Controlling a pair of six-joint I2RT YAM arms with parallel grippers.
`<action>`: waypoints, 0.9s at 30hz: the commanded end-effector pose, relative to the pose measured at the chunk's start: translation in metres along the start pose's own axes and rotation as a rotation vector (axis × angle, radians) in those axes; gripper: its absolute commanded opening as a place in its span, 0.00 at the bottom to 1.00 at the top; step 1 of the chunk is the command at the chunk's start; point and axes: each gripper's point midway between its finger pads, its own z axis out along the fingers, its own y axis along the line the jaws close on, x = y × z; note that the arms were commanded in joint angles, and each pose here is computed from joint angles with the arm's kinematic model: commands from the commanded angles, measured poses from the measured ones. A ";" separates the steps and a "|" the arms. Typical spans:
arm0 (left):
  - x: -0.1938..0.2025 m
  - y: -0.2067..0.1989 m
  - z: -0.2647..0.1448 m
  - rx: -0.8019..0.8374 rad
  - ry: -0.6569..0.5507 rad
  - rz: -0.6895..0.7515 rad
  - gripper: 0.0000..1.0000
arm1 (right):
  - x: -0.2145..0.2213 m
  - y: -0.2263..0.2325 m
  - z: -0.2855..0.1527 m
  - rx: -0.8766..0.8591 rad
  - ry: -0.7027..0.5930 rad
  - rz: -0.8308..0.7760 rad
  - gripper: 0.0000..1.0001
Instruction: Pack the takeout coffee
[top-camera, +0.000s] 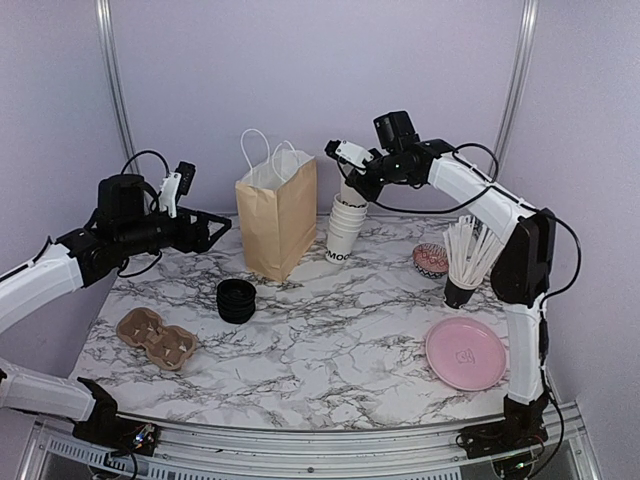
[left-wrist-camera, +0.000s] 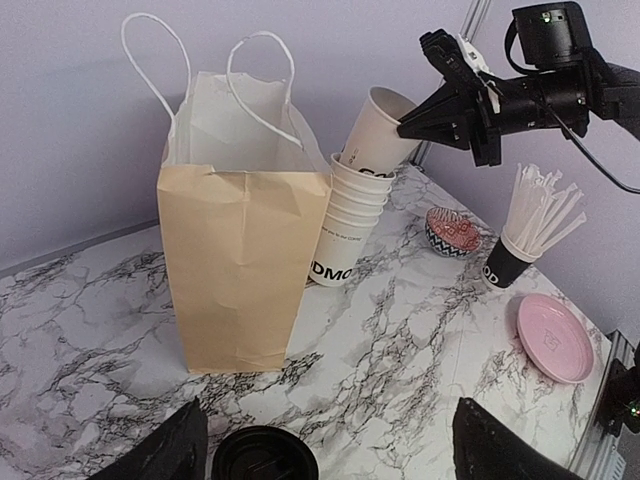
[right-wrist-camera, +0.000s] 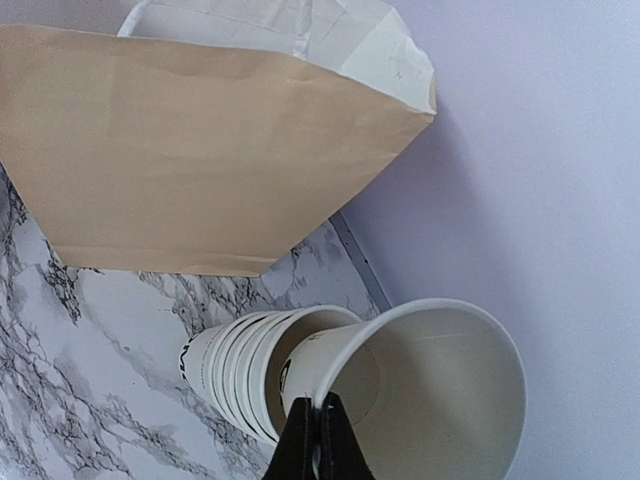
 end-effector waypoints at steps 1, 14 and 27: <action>0.007 -0.005 0.007 0.036 0.016 0.010 0.85 | -0.010 0.004 -0.011 -0.031 -0.028 0.007 0.00; 0.012 -0.005 0.013 0.041 0.036 0.009 0.84 | -0.024 0.016 -0.032 -0.100 -0.087 0.041 0.00; 0.018 0.004 0.016 -0.014 0.063 -0.023 0.90 | -0.048 0.021 -0.066 -0.114 -0.145 0.002 0.00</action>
